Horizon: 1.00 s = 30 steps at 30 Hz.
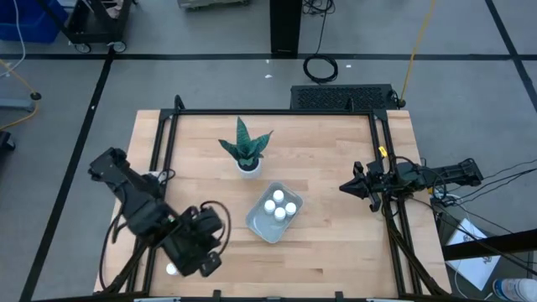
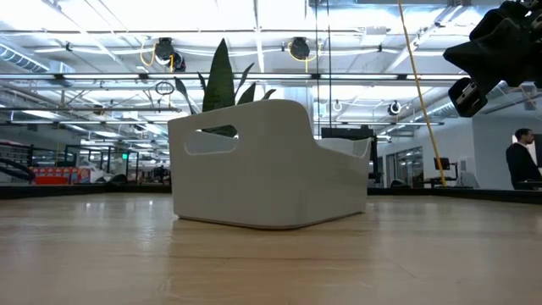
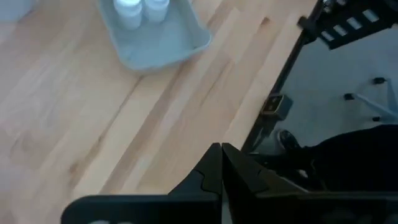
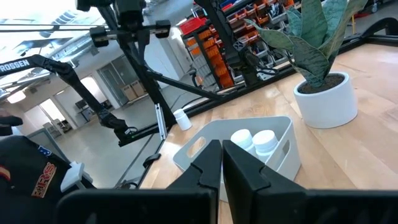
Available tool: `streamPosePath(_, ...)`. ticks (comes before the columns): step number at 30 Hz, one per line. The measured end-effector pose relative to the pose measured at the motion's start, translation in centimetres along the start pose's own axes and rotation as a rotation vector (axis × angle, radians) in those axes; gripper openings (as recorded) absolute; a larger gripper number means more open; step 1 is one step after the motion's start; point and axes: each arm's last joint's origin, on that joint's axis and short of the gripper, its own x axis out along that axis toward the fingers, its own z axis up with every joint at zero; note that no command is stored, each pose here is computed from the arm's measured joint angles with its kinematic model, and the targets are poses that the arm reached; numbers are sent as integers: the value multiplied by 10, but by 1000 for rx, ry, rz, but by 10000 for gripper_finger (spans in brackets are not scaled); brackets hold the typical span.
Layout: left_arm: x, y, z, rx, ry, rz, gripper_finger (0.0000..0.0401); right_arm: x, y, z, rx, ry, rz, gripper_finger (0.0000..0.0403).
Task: Pick and place pill bottles into a basket
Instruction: Put the white medicine bottle into the gray bin
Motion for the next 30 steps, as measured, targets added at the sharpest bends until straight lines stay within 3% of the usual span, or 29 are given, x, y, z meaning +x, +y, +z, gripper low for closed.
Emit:
streamPosePath(6,-10,4,-33,-7,58,88,4,0,0,0,0,0,0,9)
streamPosePath(12,-19,3,-60,-15,92,100,13,0,0,0,0,0,0,8)
streamPosePath(17,-25,8,-81,-57,51,146,6,0,0,0,0,0,0,8)
streamPosePath(20,-24,13,-97,-121,52,192,23,0,0,0,0,0,0,9)
streamPosePath(25,-5,21,-126,-187,190,278,59,0,0,0,0,0,0,8)
streamPosePath(30,19,23,-145,-312,196,260,110,0,0,0,0,0,0,8)
